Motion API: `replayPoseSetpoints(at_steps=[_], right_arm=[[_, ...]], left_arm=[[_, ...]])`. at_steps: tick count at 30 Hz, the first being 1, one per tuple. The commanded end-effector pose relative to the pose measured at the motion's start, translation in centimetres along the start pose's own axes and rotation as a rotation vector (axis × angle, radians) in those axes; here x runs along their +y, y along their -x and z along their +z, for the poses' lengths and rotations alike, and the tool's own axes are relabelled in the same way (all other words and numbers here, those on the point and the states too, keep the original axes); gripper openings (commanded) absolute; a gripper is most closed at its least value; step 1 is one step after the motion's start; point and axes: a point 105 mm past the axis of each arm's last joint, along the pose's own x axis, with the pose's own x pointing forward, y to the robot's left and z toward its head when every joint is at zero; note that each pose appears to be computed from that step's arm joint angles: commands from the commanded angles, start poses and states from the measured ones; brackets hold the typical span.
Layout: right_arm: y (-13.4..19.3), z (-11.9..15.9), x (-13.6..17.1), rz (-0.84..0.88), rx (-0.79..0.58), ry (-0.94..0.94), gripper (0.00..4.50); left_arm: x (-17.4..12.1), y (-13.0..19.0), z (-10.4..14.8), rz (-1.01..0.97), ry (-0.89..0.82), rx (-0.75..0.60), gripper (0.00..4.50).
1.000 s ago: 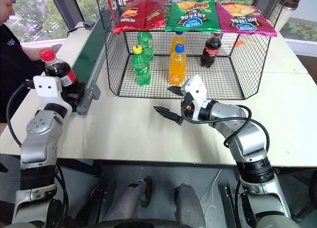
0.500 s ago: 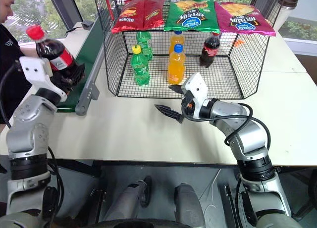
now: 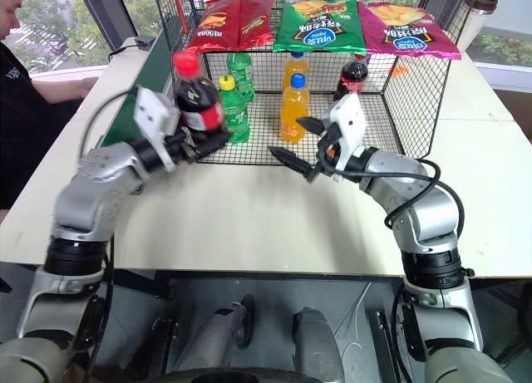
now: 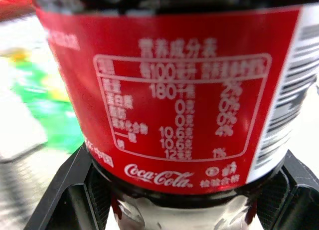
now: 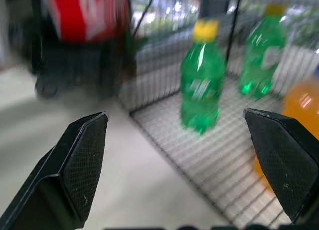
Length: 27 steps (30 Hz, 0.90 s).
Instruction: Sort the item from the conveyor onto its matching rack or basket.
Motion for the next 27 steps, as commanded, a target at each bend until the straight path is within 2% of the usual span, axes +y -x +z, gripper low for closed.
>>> replayPoseSetpoints(at_steps=[1, 6, 15, 27], right_arm=[[0.3, 2.1, 0.2, 0.005, -0.067, 0.010, 4.50], [0.5, 2.8, 0.6, 0.019, -0.088, -0.021, 4.50], [0.6, 2.8, 1.7, 0.063, -0.073, -0.027, 4.50], [-0.5, 2.7, 0.3, 0.013, -0.080, 0.004, 4.50]], left_arm=[[-1.5, -1.4, 0.9, -0.067, -0.071, -0.053, 2.94], [-3.2, -3.8, 0.5, -0.116, -0.077, -0.076, 2.94], [-3.8, -5.6, 1.0, -0.134, -0.075, -0.117, 2.94], [-5.9, -7.4, 2.2, -0.220, -0.071, -0.164, 2.94]])
